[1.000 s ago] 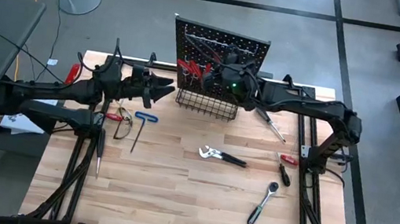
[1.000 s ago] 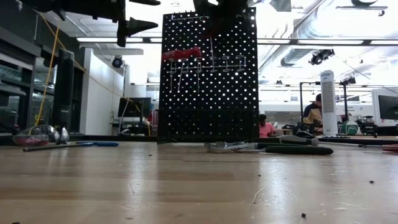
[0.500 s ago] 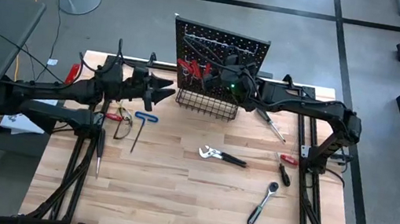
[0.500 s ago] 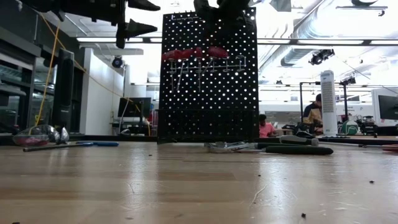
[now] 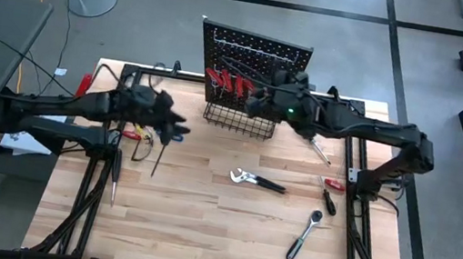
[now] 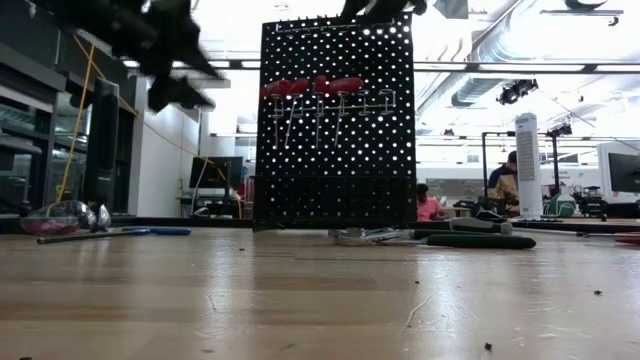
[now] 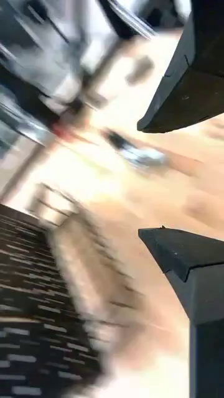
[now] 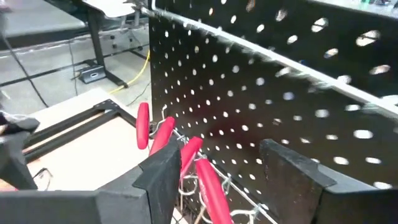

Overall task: Hang tools onto peg board
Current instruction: Hang the blue pick tool on the pegboard

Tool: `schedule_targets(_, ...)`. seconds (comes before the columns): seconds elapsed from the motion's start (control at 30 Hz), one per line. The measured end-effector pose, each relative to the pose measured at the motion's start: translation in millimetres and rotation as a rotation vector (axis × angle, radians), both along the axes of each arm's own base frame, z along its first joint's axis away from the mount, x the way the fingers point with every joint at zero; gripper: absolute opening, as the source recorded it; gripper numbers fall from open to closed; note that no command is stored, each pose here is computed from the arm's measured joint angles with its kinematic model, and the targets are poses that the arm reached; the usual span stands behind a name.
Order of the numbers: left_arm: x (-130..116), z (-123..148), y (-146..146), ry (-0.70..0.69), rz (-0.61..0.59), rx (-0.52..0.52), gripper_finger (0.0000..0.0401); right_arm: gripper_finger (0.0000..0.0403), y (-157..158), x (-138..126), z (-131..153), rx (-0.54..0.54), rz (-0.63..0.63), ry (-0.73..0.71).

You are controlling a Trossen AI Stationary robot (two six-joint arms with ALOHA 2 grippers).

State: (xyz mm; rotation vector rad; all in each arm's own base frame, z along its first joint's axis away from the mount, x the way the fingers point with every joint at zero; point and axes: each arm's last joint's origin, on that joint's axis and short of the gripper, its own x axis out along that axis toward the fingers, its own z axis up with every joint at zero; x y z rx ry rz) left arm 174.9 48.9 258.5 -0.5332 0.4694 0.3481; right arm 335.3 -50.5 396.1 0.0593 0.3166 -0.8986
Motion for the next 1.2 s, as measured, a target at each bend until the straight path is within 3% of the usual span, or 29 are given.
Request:
schedule_targets(0.1, 1.3, -20.4, -1.3, 0.178, 0.025, -0.09, 0.024, 0.0209, 5.9, -11.0, 8.7, 0.009, 0.008, -0.017)
schedule_targets(0.27, 25.6, -38.3, -6.5, 0.286, -0.057, -0.204, 0.024, 0.0209, 14.7, -29.8, 12.2, 0.093, 0.062, 0.012)
schedule_targets(0.4, 48.9, -43.1, -13.3, 0.391, -0.181, -0.123, 0.0237, 0.0209, 21.2, -41.8, 3.2, 0.233, 0.148, 0.11)
schedule_targets(0.6, 79.8, -37.7, -21.4, 0.414, -0.345, 0.008, 0.0237, 0.0209, 42.6, -59.8, -23.2, 0.578, 0.255, 0.369)
schedule_targets(0.77, 83.8, -38.5, -22.3, 0.426, -0.357, 0.012, 0.0237, 0.0209, 70.0, -76.3, -56.9, 0.83, 0.12, 0.563)
schedule_targets(1.0, 82.1, -39.0, -19.9, 0.437, -0.324, -0.024, 0.0237, 0.0209, 90.2, -103.5, -151.4, 1.129, -0.096, 0.758)
schedule_targets(1.2, 81.9, -39.2, -20.3, 0.438, -0.308, -0.045, 0.0237, 0.0209, 86.6, -131.1, -193.8, 1.183, -0.376, 0.849)
